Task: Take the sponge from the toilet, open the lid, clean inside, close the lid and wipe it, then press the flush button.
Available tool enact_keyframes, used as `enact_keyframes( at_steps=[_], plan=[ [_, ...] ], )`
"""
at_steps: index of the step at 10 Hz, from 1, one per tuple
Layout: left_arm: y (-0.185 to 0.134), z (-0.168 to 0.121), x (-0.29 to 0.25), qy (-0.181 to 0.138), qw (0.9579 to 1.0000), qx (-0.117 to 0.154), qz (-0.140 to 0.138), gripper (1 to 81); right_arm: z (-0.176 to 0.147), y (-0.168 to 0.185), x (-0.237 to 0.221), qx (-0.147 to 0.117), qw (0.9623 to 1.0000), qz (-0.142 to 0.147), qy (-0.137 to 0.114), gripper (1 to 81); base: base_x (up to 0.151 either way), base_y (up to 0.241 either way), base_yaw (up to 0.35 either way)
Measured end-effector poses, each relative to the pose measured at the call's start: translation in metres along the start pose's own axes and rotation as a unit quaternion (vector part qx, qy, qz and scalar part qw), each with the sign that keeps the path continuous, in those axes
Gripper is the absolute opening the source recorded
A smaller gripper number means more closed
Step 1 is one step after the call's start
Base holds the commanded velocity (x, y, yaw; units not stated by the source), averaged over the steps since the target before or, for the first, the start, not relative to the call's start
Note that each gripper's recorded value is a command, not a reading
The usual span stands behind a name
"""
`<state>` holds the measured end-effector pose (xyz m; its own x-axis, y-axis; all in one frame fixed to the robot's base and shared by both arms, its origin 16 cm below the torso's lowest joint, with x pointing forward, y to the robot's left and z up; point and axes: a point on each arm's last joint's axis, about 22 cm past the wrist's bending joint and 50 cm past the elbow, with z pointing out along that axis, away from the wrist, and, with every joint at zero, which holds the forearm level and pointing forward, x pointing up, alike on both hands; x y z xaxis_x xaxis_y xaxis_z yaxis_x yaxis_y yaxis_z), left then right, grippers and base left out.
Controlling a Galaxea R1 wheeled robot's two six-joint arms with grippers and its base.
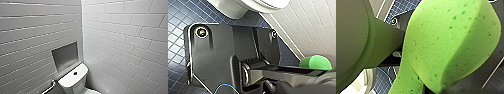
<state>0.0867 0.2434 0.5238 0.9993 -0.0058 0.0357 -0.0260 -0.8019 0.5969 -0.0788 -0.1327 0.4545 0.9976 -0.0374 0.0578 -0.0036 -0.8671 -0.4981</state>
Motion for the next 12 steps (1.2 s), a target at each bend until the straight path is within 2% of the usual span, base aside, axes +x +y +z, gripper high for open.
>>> enact_keyframes(
  at_steps=[4, 7, 10, 12],
  plan=[
    [-0.011, 0.026, 0.005, 0.034, 0.9983, 0.041, 0.023, 1.0, 0.008, -0.003, 0.043, 0.0, 0.9982, -0.033, 0.051, 1.0, 0.0, 0.0, 0.0],
    [-0.024, 0.048, -0.025, 0.02, 0.9974, 0.068, 0.015, 1.0, 0.01, -0.007, 0.047, 0.003, 0.9979, -0.036, 0.053, 1.0, 0.0, 0.0, 0.0],
    [-0.053, 0.058, -0.05, 0.029, 0.9918, 0.125, -0.003, 1.0, 0.015, -0.005, 0.044, -0.008, 0.9978, -0.039, 0.052, 1.0, 0.0, 0.0, 0.0],
    [-0.05, 0.077, -0.072, 0.038, 0.9881, 0.149, -0.011, 1.0, 0.018, 0.01, 0.041, -0.032, 0.9975, -0.046, 0.043, 1.0, 0.0, 0.0, 0.0]
  ],
)
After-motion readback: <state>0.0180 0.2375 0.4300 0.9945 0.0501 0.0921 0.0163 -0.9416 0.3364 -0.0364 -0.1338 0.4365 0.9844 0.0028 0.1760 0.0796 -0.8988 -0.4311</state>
